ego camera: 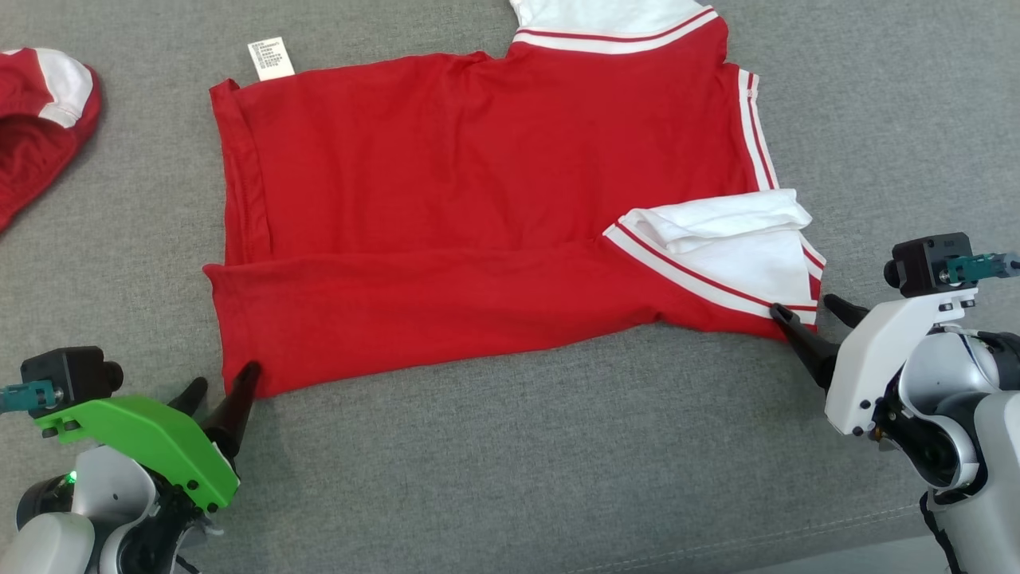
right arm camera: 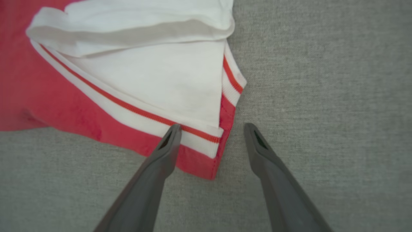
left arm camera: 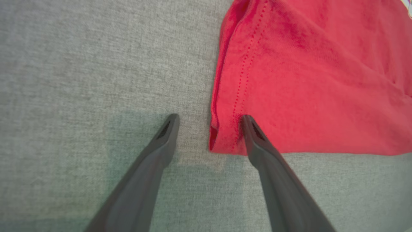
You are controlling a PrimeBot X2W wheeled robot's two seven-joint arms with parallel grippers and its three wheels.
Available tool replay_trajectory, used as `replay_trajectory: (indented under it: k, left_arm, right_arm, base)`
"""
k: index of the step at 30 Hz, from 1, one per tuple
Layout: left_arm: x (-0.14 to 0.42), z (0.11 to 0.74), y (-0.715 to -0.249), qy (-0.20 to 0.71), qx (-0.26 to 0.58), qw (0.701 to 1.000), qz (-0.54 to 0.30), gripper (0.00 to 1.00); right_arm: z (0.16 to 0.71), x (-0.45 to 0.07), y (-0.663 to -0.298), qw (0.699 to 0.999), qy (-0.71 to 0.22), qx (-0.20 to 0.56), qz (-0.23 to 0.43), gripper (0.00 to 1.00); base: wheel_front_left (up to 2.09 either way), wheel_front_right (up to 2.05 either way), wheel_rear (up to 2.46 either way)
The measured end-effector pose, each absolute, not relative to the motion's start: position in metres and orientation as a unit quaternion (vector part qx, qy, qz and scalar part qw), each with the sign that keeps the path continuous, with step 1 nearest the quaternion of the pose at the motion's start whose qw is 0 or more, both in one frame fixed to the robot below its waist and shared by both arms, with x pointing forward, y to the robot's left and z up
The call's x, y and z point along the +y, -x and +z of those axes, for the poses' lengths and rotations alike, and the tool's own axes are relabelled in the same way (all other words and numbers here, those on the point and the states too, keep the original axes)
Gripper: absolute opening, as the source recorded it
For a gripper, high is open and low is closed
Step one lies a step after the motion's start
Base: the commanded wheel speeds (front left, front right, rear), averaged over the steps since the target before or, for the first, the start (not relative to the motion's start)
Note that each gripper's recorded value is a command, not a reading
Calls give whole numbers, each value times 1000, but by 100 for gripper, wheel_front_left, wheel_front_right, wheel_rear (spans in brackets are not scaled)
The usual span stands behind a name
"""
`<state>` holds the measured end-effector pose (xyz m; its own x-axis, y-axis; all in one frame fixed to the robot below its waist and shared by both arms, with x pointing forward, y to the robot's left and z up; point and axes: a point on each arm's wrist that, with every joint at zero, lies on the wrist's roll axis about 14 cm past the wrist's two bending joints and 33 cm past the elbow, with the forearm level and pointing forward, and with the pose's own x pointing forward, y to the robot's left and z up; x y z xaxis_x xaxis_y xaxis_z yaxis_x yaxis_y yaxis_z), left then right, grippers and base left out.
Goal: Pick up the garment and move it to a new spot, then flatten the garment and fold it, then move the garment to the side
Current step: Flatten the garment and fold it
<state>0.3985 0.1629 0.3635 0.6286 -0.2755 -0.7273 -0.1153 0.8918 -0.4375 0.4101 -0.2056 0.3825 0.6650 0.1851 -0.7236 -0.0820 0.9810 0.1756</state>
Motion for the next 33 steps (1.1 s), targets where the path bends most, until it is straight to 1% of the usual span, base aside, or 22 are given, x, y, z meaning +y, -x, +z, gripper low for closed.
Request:
replay_trajectory:
  k: [9,10,11,12,17,20,22,24,29,31,32,33]
  left_arm:
    - [156,355,-394,221,447,864,-73,100]
    - [154,355,-393,220,449,863,-77,47]
    - [152,356,-393,218,451,862,-85,0]
    - [151,356,-393,218,451,861,-89,0]
    - [147,362,-395,220,445,862,-106,0]
    - [151,372,-397,220,435,865,-113,0]
    - [155,384,-397,217,427,869,-123,0]
    - [154,390,-386,206,433,867,-138,0]
    - [139,385,-333,217,480,835,-160,0]
    - [135,379,-316,222,495,825,-158,0]
    - [136,377,-312,224,495,826,-150,0]
    - [137,375,-311,221,493,829,-144,92]
  right_arm:
    - [375,-186,-408,891,-69,434,112,100]
    - [375,-185,-408,890,-68,435,113,100]
    - [374,-184,-409,889,-69,437,117,36]
    - [375,-183,-410,889,-70,437,118,0]
    - [382,-189,-418,894,-75,426,116,0]
    - [395,-210,-423,901,-64,417,100,0]
    - [404,-220,-421,900,-58,421,97,0]
    - [406,-228,-409,891,-51,441,98,0]
    - [395,-245,-361,852,-54,513,92,0]
    - [390,-249,-350,845,-56,524,85,0]
    - [387,-249,-345,842,-56,530,83,0]
    - [384,-250,-341,841,-51,533,82,81]
  base:
    - [0,0,0]
    - [0,0,0]
    - [0,0,0]
    - [0,0,0]
    - [0,0,0]
    - [0,0,0]
    - [0,0,0]
    - [0,0,0]
    - [0,0,0]
    - [0,0,0]
    - [0,0,0]
    - [0,0,0]
